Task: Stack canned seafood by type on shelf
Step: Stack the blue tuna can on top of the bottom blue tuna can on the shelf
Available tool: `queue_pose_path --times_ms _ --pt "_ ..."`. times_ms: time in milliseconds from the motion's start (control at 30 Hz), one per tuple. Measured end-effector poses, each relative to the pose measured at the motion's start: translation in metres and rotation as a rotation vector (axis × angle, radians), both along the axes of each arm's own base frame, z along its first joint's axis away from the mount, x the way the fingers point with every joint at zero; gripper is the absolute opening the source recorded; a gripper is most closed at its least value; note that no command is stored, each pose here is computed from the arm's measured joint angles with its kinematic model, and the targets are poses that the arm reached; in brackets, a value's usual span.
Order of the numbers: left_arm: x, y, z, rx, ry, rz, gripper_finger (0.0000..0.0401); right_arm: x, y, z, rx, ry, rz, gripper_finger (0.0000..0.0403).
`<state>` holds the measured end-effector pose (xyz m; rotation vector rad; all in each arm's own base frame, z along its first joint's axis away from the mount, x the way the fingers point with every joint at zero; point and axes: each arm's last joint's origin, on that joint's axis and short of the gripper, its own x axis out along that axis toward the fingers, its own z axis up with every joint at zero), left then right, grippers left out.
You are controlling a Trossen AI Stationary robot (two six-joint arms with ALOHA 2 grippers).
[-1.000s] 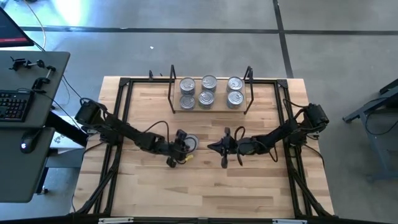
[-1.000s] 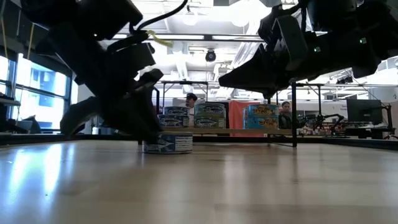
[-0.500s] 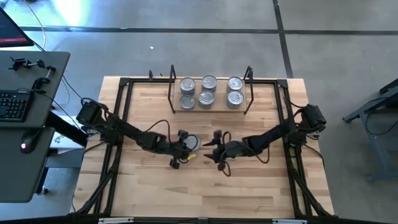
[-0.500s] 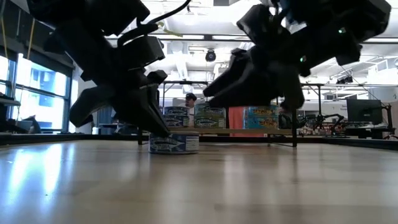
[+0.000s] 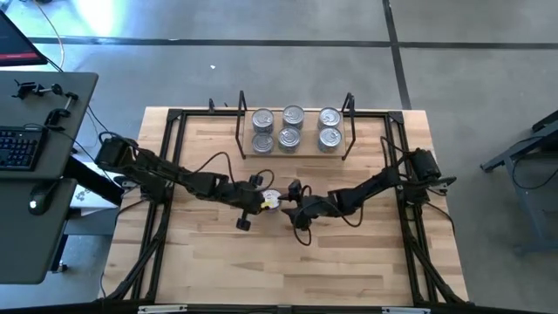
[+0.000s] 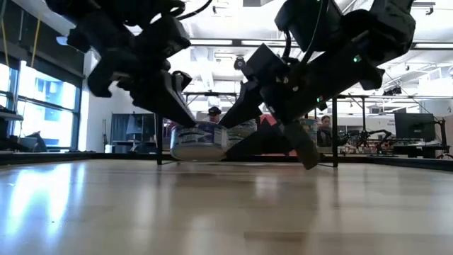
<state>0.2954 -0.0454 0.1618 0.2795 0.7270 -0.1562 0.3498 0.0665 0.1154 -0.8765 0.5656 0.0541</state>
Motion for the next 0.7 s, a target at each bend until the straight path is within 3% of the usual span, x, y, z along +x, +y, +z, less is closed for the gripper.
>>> queue_pose_path --times_ms 233,367,533,700 --pt "0.007 0.006 0.007 -0.105 -0.079 -0.012 0.0000 0.002 -0.005 -0.001 0.030 -0.024 -0.050 0.0247" --pt "0.008 0.007 0.008 -0.103 -0.094 -0.003 0.0000 0.003 -0.005 0.000 0.093 -0.050 -0.091 0.0219" --pt "0.006 0.009 0.012 -0.035 -0.106 0.052 0.0015 0.002 -0.005 -0.001 0.166 -0.057 -0.134 0.0120" --pt "0.001 0.001 0.026 0.101 -0.156 -0.019 0.0074 0.002 -0.006 -0.001 0.193 -0.067 -0.149 0.0119"
